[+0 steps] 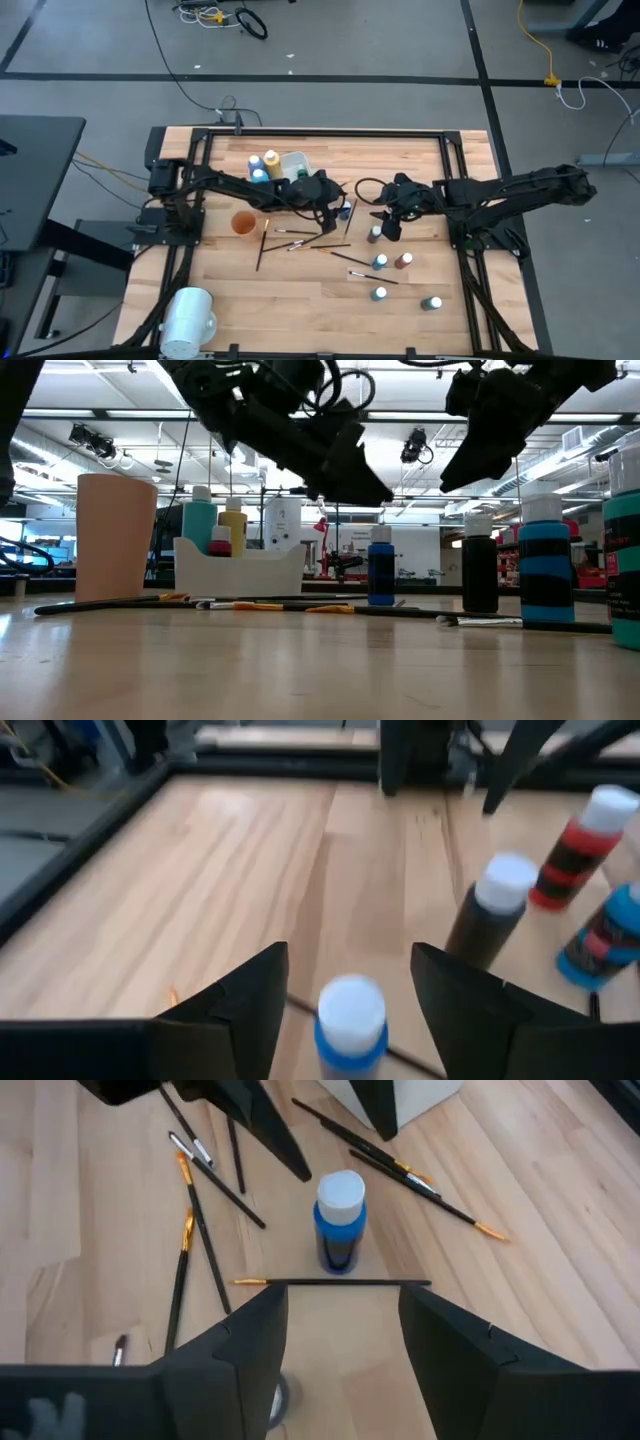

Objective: Pick & Place Paint Supplies
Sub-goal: Put the top small blue paint bottle into the white bin

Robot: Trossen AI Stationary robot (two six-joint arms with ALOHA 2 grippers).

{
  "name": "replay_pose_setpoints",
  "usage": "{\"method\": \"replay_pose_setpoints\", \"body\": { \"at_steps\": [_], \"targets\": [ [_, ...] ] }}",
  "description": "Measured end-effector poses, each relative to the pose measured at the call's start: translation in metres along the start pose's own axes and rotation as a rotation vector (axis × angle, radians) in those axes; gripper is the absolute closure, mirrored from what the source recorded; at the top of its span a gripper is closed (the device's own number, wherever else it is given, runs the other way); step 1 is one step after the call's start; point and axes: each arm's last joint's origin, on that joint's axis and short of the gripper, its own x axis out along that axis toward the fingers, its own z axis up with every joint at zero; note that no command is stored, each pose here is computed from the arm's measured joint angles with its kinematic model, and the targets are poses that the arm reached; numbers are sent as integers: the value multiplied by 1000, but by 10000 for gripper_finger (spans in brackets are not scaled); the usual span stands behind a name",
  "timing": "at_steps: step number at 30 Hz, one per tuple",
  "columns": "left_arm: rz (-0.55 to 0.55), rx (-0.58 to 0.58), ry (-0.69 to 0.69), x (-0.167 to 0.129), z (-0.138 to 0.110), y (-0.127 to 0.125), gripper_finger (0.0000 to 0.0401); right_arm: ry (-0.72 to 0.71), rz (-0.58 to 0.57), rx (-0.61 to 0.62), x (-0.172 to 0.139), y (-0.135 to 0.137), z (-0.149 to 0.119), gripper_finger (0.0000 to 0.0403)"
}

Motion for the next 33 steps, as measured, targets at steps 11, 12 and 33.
{"method": "replay_pose_setpoints", "body": {
  "at_steps": [11, 12, 33],
  "targets": [
    [-33, -87, 37, 13, -14, 9, 163, -26, 8, -6, 1, 1, 1, 207],
    [-34, -83, 37, 13, -14, 9, 163, -28, 7, -11, 1, 1, 2, 207],
    [-96, -32, 42, 21, -24, 10, 250, -33, 8, -11, 1, 1, 2, 207]
  ]
}}
